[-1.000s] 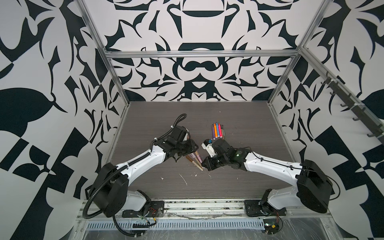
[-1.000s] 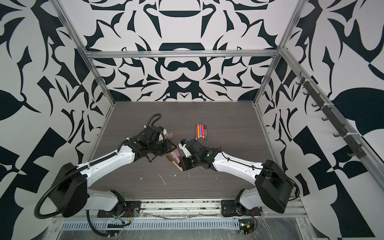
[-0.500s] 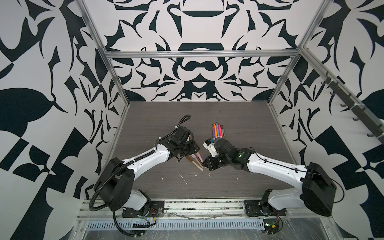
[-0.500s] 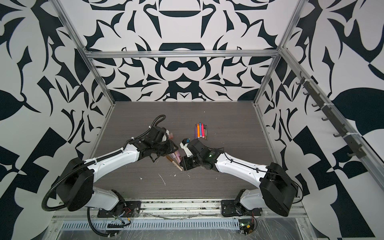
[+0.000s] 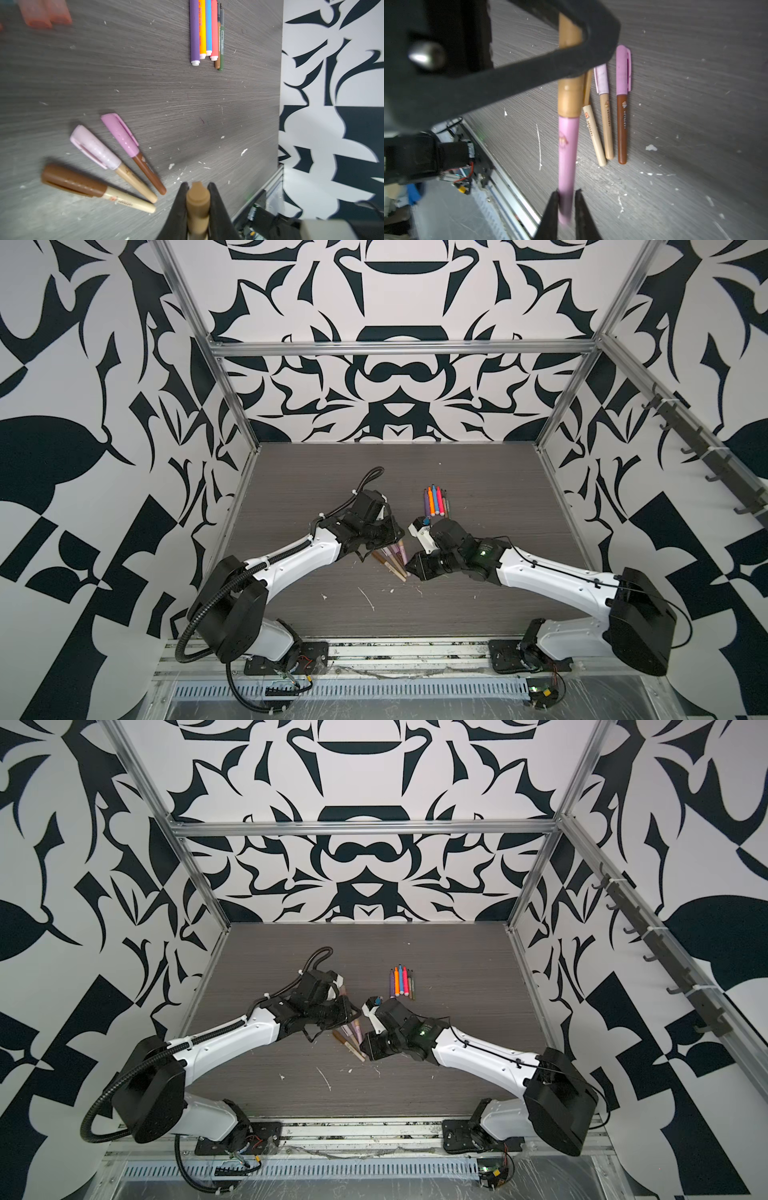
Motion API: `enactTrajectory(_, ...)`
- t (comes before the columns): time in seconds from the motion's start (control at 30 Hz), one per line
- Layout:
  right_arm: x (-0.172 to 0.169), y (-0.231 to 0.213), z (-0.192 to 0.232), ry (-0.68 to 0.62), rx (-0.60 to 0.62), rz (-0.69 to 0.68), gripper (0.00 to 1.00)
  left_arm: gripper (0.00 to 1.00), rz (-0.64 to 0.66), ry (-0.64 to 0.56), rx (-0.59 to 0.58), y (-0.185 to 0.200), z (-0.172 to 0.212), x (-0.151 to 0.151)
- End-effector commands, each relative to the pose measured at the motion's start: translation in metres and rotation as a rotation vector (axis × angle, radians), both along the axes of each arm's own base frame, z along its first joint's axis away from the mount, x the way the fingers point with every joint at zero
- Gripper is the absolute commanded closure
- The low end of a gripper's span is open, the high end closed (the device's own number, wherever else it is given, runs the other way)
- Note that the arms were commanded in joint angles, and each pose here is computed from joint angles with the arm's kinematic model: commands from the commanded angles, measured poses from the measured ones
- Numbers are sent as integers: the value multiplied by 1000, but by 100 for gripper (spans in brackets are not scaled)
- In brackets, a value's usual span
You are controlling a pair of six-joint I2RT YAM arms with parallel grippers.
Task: Open the pen caps
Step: 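Close the left gripper on the tan cap and pull it off the pen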
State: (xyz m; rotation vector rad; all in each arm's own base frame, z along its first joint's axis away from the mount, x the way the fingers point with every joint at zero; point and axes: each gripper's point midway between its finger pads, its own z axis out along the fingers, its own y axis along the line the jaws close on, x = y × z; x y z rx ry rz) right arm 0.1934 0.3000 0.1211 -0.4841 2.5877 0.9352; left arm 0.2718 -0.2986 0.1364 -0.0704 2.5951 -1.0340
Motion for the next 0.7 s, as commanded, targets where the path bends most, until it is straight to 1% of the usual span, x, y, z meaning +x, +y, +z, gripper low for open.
enactTrajectory(0.0, 5, -6, 12, -51, 18, -35, 72, 97, 6, -8, 20, 7, -2, -2)
enactTrajectory(0.07, 5, -6, 16, -63, 33, -42, 66, 97, 7, -12, 17, 8, -1, -3)
enactTrajectory(0.2, 4, -2, 19, -55, 70, -39, 64, 98, 7, -14, 8, 9, 1, -4)
enactTrajectory(0.37, 4, 7, 17, -29, 108, -32, 66, 98, -8, -13, -39, 3, 4, -6)
enactTrajectory(0.47, 7, 7, 14, -29, 102, -48, 69, 99, -13, -4, -64, 0, 4, -8)
enactTrajectory(0.67, 8, 11, 5, -7, 96, -46, 72, 100, -10, -2, -107, -2, 6, -10)
